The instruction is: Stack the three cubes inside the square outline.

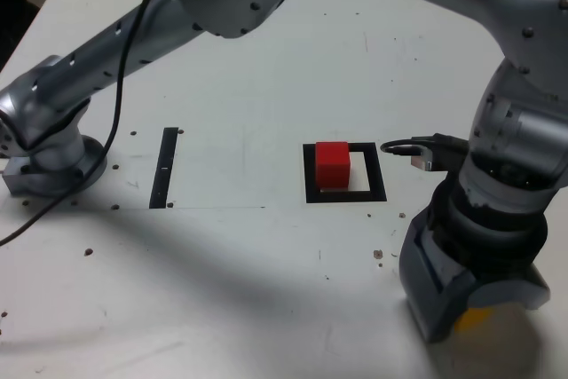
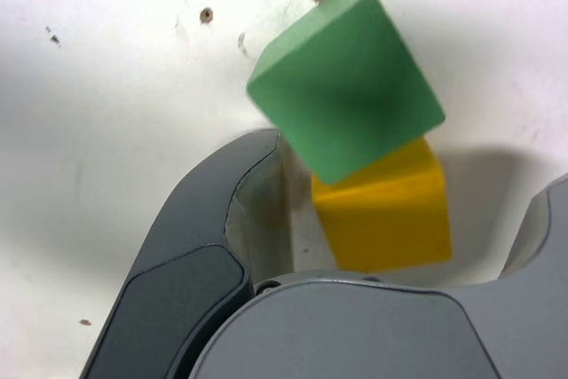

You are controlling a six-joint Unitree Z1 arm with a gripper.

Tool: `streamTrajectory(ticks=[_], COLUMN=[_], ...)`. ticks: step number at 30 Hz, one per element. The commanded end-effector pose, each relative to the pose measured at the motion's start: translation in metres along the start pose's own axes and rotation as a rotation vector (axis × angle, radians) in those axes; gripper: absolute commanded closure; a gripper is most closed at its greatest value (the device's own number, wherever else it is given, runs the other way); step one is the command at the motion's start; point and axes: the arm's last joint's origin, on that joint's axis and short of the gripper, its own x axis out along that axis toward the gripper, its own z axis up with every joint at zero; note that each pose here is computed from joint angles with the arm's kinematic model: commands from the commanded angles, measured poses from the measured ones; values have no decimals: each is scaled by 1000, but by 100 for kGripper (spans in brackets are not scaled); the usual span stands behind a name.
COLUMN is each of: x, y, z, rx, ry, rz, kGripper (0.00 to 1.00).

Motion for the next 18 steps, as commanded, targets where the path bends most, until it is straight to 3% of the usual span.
streamTrajectory(ticks=[1, 6, 11, 18], x=[1, 0, -6, -10], y=[2, 6, 7, 9], z=[4, 6, 6, 4], rx=[-6, -18, -20, -17], ry=[2, 7, -16, -27], rz=[-7, -21, -20, -23], kGripper=[17, 38, 61, 71])
